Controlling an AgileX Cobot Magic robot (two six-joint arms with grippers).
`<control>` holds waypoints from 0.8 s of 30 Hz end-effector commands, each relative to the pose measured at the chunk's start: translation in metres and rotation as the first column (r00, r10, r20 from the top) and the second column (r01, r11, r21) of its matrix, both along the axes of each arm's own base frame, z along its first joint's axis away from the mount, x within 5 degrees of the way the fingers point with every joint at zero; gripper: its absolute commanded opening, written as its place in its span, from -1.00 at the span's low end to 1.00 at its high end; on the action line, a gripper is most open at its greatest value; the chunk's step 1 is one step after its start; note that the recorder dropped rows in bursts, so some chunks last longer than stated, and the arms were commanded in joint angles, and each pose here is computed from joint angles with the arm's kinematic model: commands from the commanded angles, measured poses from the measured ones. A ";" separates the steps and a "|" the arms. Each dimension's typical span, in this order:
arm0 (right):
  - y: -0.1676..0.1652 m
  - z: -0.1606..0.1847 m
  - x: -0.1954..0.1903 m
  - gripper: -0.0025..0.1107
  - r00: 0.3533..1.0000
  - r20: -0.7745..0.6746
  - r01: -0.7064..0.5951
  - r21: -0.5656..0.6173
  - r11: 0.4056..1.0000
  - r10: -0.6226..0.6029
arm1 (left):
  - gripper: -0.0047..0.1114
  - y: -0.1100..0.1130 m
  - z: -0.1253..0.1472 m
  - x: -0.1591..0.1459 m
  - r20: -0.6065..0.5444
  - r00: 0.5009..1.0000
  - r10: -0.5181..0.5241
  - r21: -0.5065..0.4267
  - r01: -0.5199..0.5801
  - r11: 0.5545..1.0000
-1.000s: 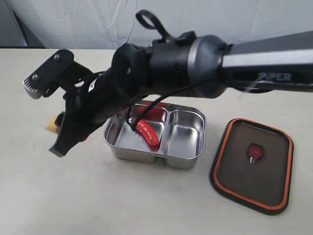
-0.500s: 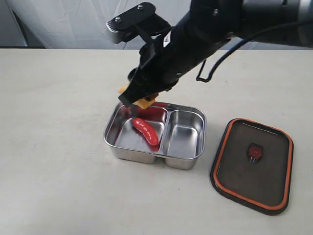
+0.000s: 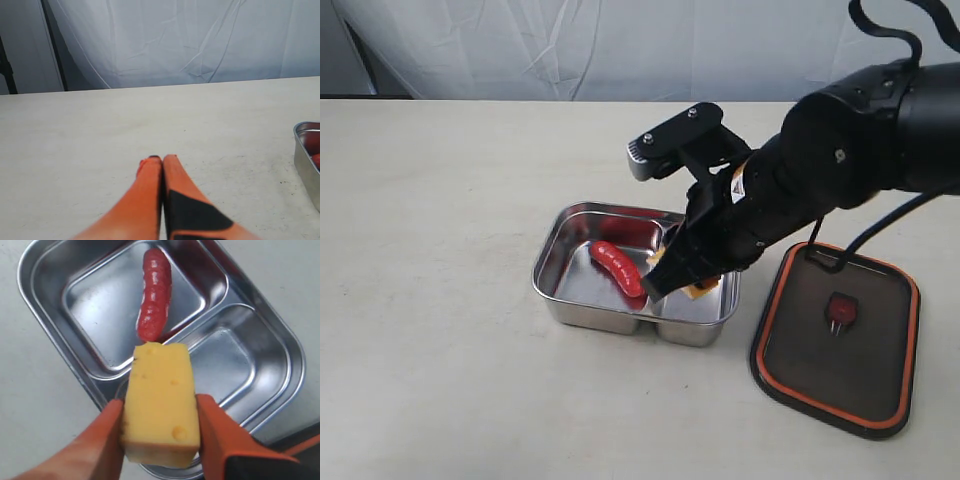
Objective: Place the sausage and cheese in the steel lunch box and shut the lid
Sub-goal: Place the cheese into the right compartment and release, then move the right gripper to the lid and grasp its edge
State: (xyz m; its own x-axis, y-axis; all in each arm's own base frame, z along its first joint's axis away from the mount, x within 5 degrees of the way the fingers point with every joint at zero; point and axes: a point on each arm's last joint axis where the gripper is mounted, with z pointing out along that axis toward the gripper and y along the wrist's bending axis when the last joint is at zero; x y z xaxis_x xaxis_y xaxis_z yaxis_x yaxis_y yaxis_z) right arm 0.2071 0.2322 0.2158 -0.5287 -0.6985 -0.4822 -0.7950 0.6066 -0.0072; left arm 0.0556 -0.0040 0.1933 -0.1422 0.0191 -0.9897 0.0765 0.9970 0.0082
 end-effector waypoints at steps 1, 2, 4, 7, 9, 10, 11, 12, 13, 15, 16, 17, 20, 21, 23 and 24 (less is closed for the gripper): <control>-0.005 0.000 0.003 -0.88 0.998 0.049 0.039 -0.003 0.999 -0.038 | -0.91 0.000 0.000 0.000 0.008 1.000 0.001 0.004 -0.001 1.000; -0.006 0.000 0.005 -0.88 0.997 0.060 0.051 -0.009 0.999 -0.050 | -0.91 0.000 0.000 0.000 0.008 1.000 0.001 0.004 -0.001 1.000; -0.008 -0.001 0.007 -0.88 0.995 0.082 0.065 -0.030 0.997 -0.062 | -0.91 0.000 0.000 0.000 0.008 1.000 0.001 0.004 -0.001 1.000; -0.009 -0.002 0.009 -0.75 0.992 0.097 0.080 -0.042 0.996 -0.076 | -0.91 0.000 0.000 0.000 0.008 1.000 0.001 0.004 -0.001 1.000; -0.009 -0.004 0.009 -0.50 0.993 0.094 0.080 -0.047 0.996 -0.076 | -0.91 0.000 0.000 0.000 0.008 1.000 0.001 0.004 -0.001 1.000; -0.009 -0.004 0.009 -0.32 0.993 0.093 0.080 -0.049 0.996 -0.076 | -0.91 0.000 0.000 0.000 0.008 1.000 0.001 0.004 -0.001 1.000; -0.009 -0.004 0.009 -0.15 0.993 0.093 0.080 -0.049 0.996 -0.076 | -0.91 0.000 0.000 0.000 0.008 1.000 0.001 0.004 -0.001 1.000; -0.009 -0.004 0.010 -0.02 0.993 0.095 0.078 -0.051 0.996 -0.073 | -0.91 0.000 0.000 0.000 0.008 1.000 0.001 0.004 -0.001 1.000; -0.009 -0.004 0.010 0.06 0.993 0.095 0.078 -0.051 0.996 -0.073 | -0.91 0.000 0.000 0.000 0.008 1.000 0.001 0.004 -0.001 1.000; -0.009 -0.004 0.010 0.06 0.993 0.095 0.078 -0.051 0.996 -0.073 | -0.91 0.000 0.000 0.000 0.008 1.000 0.001 0.004 -0.001 1.000; -0.009 -0.004 0.010 0.06 0.993 0.095 0.078 -0.051 0.996 -0.073 | -0.91 0.000 0.000 0.000 0.008 1.000 0.001 0.004 -0.001 1.000; -0.009 -0.004 0.010 0.06 0.993 0.095 0.078 -0.051 0.996 -0.073 | -0.91 0.000 0.000 0.000 0.008 1.000 0.001 0.004 -0.001 1.000; -0.011 -0.002 0.008 0.06 0.993 0.080 0.096 -0.050 0.994 -0.091 | -0.91 0.000 0.000 0.000 0.008 1.000 0.001 0.004 -0.001 1.000; -0.013 0.001 0.006 0.03 0.992 0.065 0.111 -0.049 0.993 -0.107 | -0.91 0.000 0.000 0.000 0.008 1.000 0.001 0.004 -0.001 1.000; -0.019 0.008 0.001 -0.13 0.987 0.034 0.161 -0.057 0.985 -0.159 | -0.91 0.000 0.000 0.000 0.008 1.000 0.001 0.004 -0.001 1.000; -0.023 0.012 -0.002 -0.26 0.980 0.016 0.198 -0.063 0.978 -0.197 | -0.91 0.000 0.000 0.000 0.008 1.000 0.001 0.004 -0.001 1.000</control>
